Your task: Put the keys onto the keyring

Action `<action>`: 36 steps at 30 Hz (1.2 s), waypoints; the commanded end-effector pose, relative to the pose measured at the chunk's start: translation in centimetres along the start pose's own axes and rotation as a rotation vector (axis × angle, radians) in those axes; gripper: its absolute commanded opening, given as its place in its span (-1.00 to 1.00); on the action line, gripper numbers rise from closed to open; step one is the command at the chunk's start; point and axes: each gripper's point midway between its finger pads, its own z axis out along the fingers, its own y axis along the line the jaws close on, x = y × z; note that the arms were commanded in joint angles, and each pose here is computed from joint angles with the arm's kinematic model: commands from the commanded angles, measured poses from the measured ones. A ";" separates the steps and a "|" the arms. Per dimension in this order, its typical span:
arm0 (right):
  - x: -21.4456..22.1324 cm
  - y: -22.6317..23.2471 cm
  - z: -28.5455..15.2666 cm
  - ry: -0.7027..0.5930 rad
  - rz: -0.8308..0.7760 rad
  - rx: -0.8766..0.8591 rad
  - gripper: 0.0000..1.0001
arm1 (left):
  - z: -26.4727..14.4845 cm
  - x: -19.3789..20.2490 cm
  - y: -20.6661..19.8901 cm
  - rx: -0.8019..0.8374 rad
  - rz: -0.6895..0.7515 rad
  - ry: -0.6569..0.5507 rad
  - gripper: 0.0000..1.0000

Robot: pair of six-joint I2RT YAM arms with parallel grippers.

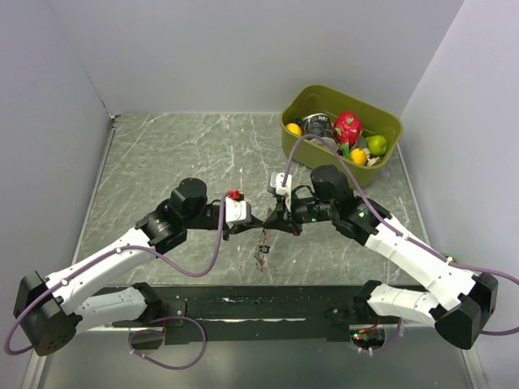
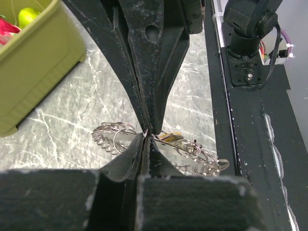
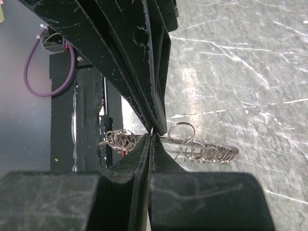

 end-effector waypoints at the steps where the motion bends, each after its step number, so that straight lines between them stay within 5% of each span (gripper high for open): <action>1: -5.1 -0.1 -1.2 -0.169 -0.087 0.049 -0.96 | 0.0 -1.9 0.4 -0.019 0.049 -0.063 -0.98; 8: -5.1 -2.1 -2.7 -0.204 -0.043 0.214 -0.11 | -0.9 -3.6 0.4 -0.085 0.052 -0.185 -0.98; 13: -5.4 -1.9 -3.5 -0.247 -0.045 0.233 0.18 | -1.6 -5.7 0.6 -0.131 0.066 -0.320 -0.98; 22: -5.2 0.1 -3.1 -0.239 -0.089 0.109 -0.01 | -3.4 -7.8 0.5 -0.208 0.073 -0.515 -0.98; 31: -4.5 0.7 -1.6 -0.215 -0.077 0.016 -0.21 | -4.1 -8.8 0.5 -0.226 0.103 -0.565 -0.98; 36: -4.0 0.9 -1.0 -0.201 -0.068 -0.019 -0.62 | -4.1 -9.1 0.4 -0.216 0.115 -0.572 -0.98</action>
